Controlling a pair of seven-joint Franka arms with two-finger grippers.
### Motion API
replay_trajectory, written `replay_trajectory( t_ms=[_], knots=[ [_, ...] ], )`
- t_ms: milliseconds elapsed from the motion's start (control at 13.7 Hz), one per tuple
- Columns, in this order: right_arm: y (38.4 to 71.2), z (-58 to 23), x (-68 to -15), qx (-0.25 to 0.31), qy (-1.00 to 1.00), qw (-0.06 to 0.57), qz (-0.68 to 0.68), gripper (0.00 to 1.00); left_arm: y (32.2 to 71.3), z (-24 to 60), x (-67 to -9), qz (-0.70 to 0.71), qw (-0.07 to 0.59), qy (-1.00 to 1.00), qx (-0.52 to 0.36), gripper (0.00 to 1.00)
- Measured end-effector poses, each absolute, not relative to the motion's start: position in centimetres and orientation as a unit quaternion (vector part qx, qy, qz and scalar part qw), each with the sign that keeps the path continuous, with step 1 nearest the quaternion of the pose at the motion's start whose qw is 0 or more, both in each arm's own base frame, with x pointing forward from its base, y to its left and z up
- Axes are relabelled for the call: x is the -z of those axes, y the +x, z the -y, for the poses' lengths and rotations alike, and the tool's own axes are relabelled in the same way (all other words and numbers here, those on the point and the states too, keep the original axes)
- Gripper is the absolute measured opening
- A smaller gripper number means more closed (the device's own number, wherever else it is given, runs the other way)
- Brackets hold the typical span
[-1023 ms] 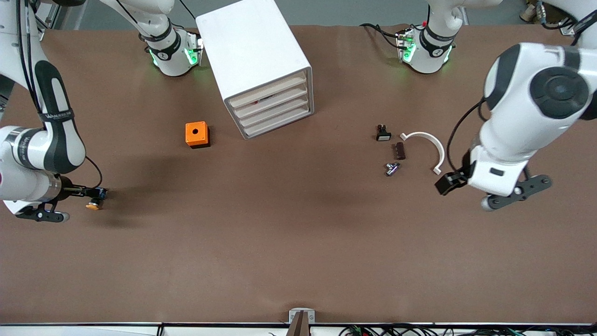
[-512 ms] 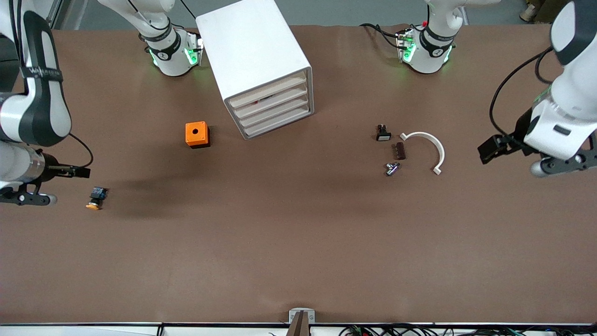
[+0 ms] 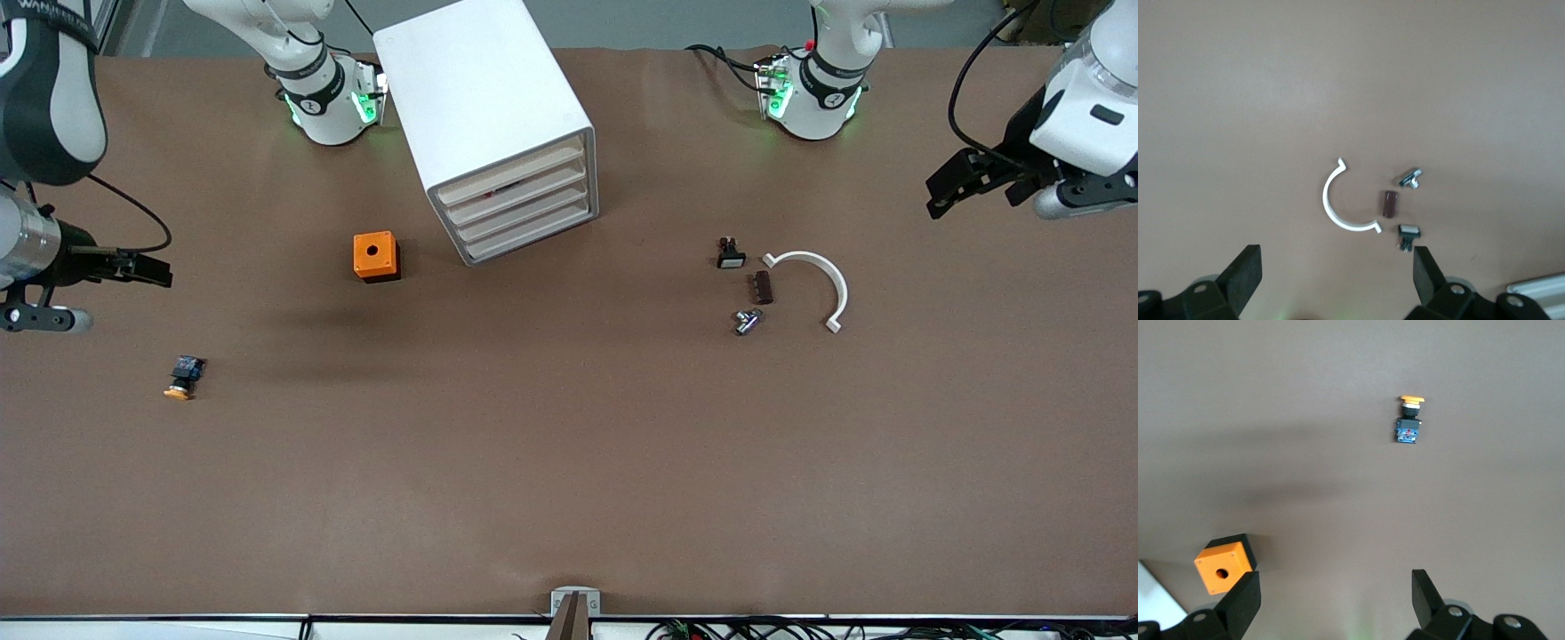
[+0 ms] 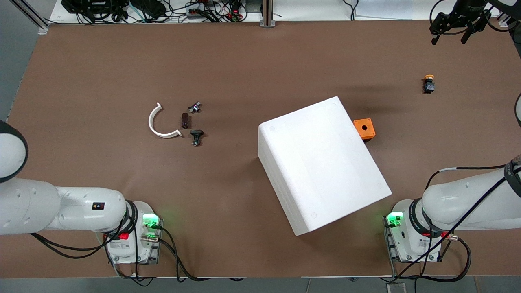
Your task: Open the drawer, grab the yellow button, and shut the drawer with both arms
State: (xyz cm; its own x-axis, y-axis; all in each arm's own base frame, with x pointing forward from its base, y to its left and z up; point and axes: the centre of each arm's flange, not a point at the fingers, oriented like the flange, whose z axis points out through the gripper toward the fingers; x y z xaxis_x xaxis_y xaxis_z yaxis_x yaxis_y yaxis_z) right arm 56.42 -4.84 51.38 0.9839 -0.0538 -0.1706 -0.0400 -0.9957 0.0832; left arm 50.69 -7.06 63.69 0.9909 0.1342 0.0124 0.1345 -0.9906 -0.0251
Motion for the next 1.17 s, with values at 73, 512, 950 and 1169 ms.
replay_trajectory(
  t_ms=[73,512,950,1169],
  knots=[
    [55.9,3.9,-52.6,0.079,0.996,0.039,0.017,1.00,50.5,6.7,-63.6,0.063,0.013,-0.998,0.003,1.00],
    [52.8,2.2,-57.8,0.063,0.998,0.022,0.023,1.00,50.0,6.2,-63.6,0.060,0.015,-0.998,-0.005,1.00],
    [51.3,2.9,-63.2,0.036,0.999,0.021,0.031,1.00,49.7,6.1,-63.4,0.061,0.017,-0.998,-0.015,1.00],
    [51.3,3.4,-63.4,0.036,0.999,0.020,0.026,1.00,49.8,6.1,-63.4,0.061,0.017,-0.998,-0.014,1.00]
  ],
)
